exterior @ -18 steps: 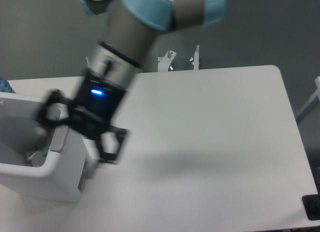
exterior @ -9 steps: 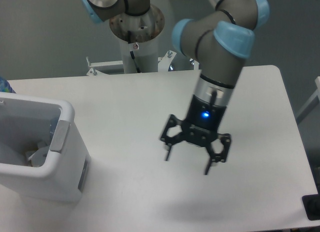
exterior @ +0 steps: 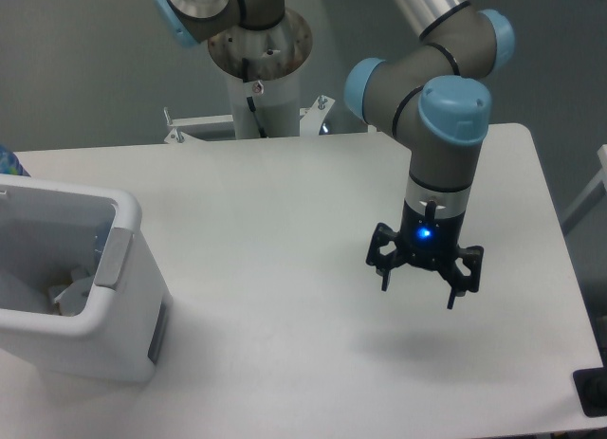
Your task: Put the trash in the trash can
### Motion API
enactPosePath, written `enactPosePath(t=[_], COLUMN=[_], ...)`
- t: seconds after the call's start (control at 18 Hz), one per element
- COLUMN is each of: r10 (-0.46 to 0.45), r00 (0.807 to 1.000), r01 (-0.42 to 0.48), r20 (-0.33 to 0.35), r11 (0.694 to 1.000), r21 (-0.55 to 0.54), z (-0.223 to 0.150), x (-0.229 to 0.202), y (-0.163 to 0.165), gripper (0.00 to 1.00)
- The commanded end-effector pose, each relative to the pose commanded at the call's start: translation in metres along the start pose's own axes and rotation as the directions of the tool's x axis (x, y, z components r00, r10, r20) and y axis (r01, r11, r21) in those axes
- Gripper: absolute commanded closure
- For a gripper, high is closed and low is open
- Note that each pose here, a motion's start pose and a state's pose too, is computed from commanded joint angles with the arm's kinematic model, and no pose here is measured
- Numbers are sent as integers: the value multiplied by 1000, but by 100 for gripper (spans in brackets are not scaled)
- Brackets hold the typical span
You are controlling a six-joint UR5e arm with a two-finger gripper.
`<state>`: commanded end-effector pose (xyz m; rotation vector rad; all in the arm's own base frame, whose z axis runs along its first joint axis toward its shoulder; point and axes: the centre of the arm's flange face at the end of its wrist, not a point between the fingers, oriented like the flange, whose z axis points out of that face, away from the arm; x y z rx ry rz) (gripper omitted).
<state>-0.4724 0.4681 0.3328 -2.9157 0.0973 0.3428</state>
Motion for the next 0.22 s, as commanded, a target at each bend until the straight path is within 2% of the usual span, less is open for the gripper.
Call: enactPosePath(t=[0.22], r10=[5], r00=[1000], r01=[-5], r20=[-8], r11=[1000], r21=[-30], z=[4], x=[3], y=[1], gripper=[0])
